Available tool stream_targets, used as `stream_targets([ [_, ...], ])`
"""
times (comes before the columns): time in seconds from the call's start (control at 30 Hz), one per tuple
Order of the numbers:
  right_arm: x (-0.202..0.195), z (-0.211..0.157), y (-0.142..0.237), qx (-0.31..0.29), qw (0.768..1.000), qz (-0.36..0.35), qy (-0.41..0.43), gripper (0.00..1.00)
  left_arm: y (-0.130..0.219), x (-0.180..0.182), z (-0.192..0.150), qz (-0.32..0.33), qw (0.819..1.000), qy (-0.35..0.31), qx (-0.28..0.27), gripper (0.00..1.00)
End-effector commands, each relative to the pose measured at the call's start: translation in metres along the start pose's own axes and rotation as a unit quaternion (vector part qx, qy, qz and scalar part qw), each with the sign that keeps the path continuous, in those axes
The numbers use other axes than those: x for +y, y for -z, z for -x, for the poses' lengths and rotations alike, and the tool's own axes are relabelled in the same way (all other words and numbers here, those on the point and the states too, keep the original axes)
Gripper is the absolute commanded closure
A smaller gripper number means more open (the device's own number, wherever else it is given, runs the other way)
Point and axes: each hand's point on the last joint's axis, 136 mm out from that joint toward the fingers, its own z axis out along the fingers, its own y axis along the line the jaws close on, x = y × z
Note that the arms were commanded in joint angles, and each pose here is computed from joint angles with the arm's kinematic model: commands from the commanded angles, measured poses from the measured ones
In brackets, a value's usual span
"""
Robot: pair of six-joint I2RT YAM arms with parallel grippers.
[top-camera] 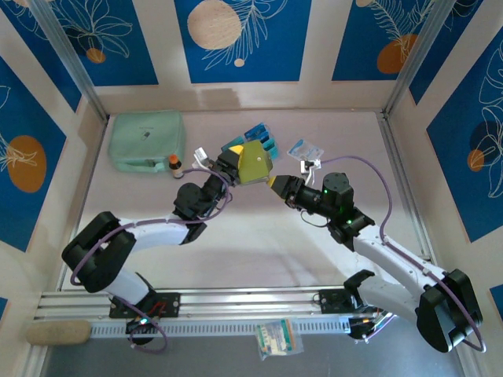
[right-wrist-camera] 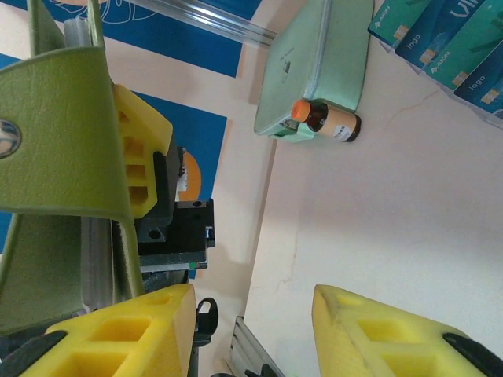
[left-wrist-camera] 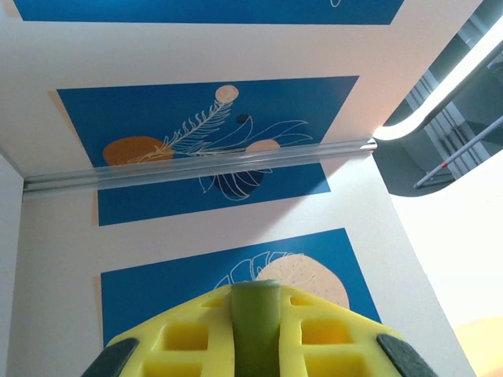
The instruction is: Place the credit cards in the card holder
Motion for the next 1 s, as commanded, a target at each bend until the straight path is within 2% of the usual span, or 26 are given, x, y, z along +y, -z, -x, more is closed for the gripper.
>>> stream_targets([
  [0.0,0.021,0.010,0.008,-0.017,0.999,0.028,0.010,0.57,-0.005,-0.025,-0.005,-0.046,0.999,0.015,0.000,1.00],
  [0.3,0.037,0.016,0.022,-0.035,0.998,0.047,0.019,0.58,-0.007,-0.025,-0.010,-0.049,0.999,0.018,0.006,1.00],
  [0.97,0.038,0.024,0.014,-0.034,0.998,0.048,0.017,0.60,-0.009,-0.025,-0.020,-0.050,0.998,0.024,0.018,1.00],
])
